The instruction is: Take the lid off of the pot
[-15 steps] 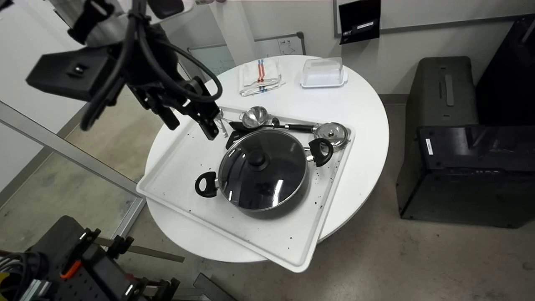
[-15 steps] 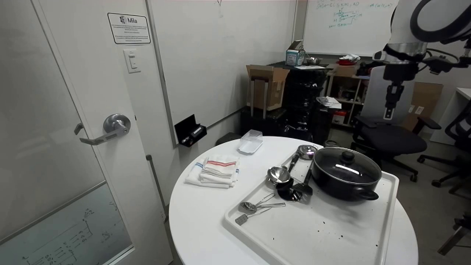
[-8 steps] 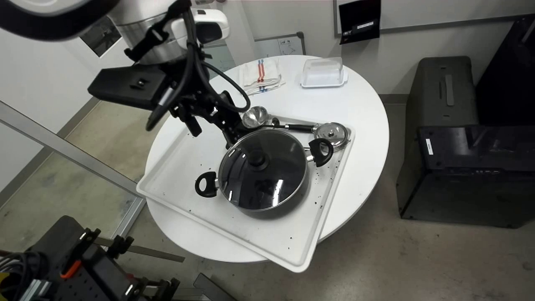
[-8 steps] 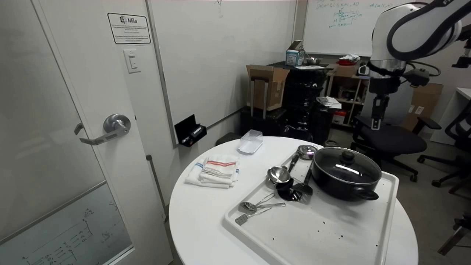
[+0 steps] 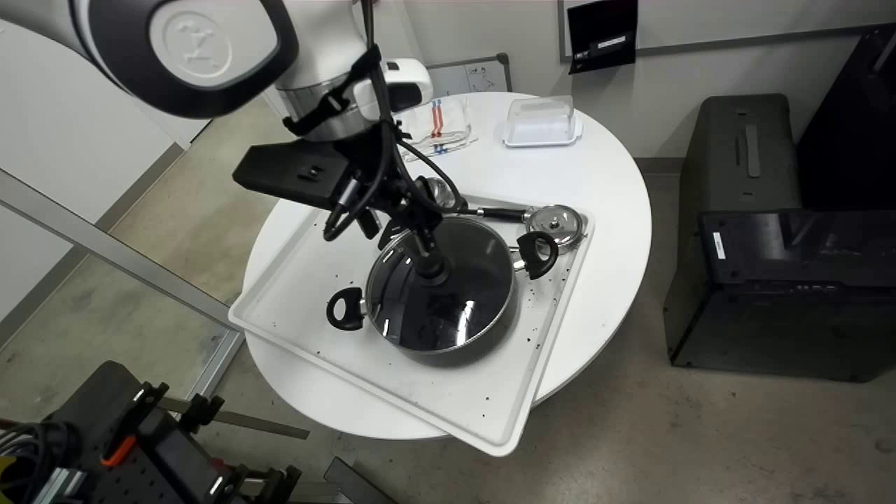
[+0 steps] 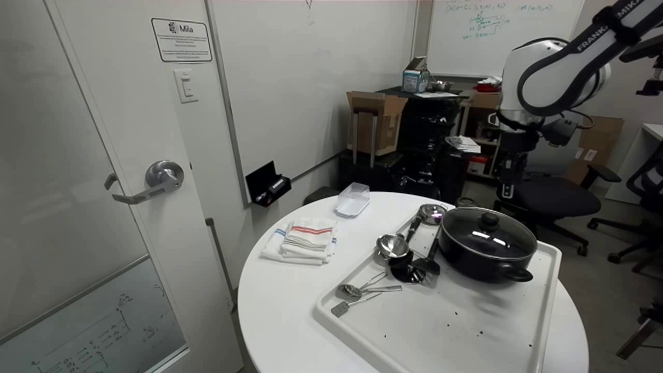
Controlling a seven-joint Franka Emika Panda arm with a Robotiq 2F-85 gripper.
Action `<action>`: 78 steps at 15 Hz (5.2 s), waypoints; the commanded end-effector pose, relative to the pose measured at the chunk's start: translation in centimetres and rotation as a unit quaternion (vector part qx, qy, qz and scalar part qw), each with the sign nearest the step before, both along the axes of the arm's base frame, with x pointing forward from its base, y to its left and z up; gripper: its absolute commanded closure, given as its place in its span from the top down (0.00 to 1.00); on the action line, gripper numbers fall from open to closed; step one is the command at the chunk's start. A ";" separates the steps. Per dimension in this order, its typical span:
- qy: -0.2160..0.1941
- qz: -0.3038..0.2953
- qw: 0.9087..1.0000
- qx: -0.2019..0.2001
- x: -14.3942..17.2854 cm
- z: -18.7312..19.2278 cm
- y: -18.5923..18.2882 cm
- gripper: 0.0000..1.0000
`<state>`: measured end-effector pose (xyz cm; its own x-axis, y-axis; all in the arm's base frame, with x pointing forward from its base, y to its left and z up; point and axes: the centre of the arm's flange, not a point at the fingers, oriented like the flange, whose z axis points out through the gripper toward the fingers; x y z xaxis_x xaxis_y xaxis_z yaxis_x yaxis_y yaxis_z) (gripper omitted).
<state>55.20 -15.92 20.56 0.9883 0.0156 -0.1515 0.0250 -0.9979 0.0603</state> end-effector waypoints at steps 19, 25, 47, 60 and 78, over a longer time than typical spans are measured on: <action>0.011 0.014 1.000 -0.006 2.5 -9.9 -0.4 1.00; 0.007 0.019 1.000 -0.002 3.1 -10.3 -0.1 0.67; -0.021 0.059 0.998 0.026 0.7 -3.0 0.0 0.26; -0.001 0.207 0.978 -0.022 -0.7 -3.3 11.6 0.26; 0.007 0.432 0.898 -0.084 -7.5 -6.7 32.0 0.26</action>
